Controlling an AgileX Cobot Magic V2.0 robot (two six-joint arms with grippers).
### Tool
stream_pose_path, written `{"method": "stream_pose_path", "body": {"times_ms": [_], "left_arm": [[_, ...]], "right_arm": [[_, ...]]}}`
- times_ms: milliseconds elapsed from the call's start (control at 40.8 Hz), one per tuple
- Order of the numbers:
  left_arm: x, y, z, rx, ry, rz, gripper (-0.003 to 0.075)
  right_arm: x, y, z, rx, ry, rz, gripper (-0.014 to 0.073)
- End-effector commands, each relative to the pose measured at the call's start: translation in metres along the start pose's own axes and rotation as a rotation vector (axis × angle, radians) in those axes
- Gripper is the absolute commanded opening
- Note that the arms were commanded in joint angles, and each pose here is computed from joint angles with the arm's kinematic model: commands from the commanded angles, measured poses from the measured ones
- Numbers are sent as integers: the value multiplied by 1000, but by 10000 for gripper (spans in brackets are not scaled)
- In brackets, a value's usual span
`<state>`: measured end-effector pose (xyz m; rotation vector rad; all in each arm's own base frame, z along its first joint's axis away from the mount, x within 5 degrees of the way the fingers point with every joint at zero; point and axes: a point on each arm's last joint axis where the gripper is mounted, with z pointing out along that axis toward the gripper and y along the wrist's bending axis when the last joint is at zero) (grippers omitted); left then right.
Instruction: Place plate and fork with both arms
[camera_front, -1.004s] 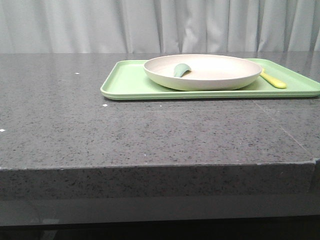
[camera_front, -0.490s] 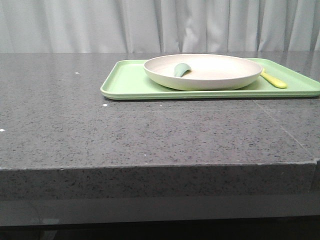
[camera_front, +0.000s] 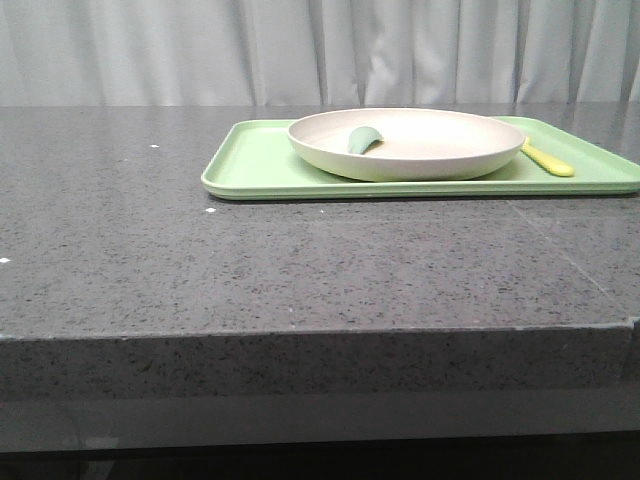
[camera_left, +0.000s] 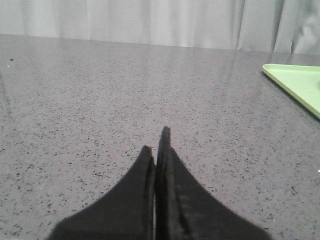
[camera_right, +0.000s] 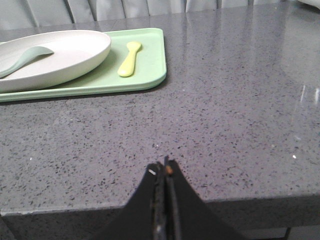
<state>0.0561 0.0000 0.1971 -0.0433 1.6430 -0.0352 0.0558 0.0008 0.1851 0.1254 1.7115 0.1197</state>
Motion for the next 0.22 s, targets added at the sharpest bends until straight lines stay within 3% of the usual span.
{"method": "stream_pose_path", "body": {"times_ms": [0,196], "left_arm": [[-8,0,-2,3,-108,-15,-18],[-8,0,-2,3,-108,-15,-18]], "right_arm": [[-10,1,-2,-7,-113,-6,-113],[-10,1,-2,-7,-113,-6,-113]]}}
